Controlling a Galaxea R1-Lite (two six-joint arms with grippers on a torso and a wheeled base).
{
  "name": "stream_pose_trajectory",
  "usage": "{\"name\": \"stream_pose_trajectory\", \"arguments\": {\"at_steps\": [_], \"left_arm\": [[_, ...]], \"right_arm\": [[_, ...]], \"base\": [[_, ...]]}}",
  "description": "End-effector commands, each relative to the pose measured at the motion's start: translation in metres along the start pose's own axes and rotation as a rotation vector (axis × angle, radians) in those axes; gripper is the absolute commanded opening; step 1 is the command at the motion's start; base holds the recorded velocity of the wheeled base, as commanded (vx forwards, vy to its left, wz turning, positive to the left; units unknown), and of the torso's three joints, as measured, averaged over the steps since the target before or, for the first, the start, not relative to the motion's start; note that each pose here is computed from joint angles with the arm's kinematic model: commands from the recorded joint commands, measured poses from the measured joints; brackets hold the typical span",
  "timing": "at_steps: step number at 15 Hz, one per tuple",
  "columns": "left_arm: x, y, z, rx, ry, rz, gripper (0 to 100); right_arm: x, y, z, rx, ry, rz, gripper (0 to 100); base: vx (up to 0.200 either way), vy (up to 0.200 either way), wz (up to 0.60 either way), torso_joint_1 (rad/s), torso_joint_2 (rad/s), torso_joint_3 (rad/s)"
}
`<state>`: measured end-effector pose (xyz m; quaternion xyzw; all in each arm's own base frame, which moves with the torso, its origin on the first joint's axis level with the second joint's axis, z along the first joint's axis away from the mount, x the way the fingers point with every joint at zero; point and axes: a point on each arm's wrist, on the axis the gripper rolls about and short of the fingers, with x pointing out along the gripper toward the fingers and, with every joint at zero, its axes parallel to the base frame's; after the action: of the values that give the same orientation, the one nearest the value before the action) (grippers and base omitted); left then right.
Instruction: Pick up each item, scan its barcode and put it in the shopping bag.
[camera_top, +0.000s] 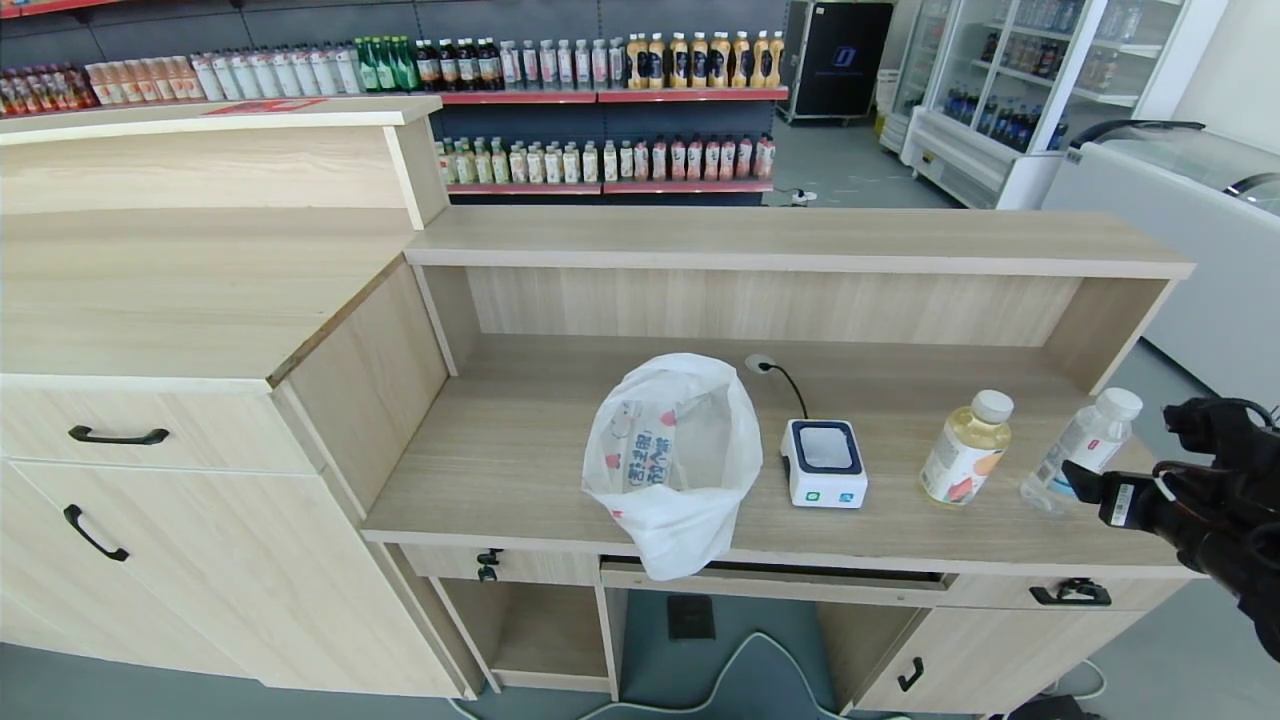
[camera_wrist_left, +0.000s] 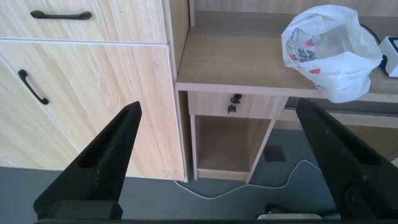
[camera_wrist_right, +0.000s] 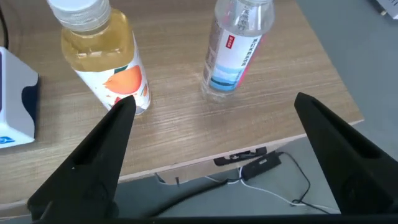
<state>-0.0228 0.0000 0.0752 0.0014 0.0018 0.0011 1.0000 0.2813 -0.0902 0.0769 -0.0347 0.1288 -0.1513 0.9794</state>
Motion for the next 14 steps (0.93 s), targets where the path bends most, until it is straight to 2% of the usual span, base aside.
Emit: {"name": "stream_pose_trajectory", "arguments": {"at_steps": [1, 6, 11, 14], "left_arm": [[0.0, 0.0, 0.0, 0.0, -0.001, 0.001, 100], [0.0, 0.0, 0.0, 0.0, -0.001, 0.001, 100], [0.0, 0.0, 0.0, 0.0, -0.001, 0.002, 100], [0.0, 0.0, 0.0, 0.0, -0.001, 0.001, 100]], "right_arm": [[0.017, -0.001, -0.012, 0.011, 0.023, -0.003, 100], [0.046, 0.012, -0.012, 0.0, -0.036, 0.073, 100], [0.059, 0.037, -0.008, -0.017, -0.081, 0.15, 100], [0.067, 0.038, -0.013, -0.057, -0.07, 0.152, 100]], "base": [[0.0, 0.0, 0.0, 0.0, 0.0, 0.0], [0.0, 0.0, 0.0, 0.0, 0.0, 0.0], [0.0, 0.0, 0.0, 0.0, 0.0, 0.0], [0.0, 0.0, 0.0, 0.0, 0.0, 0.0]]}}
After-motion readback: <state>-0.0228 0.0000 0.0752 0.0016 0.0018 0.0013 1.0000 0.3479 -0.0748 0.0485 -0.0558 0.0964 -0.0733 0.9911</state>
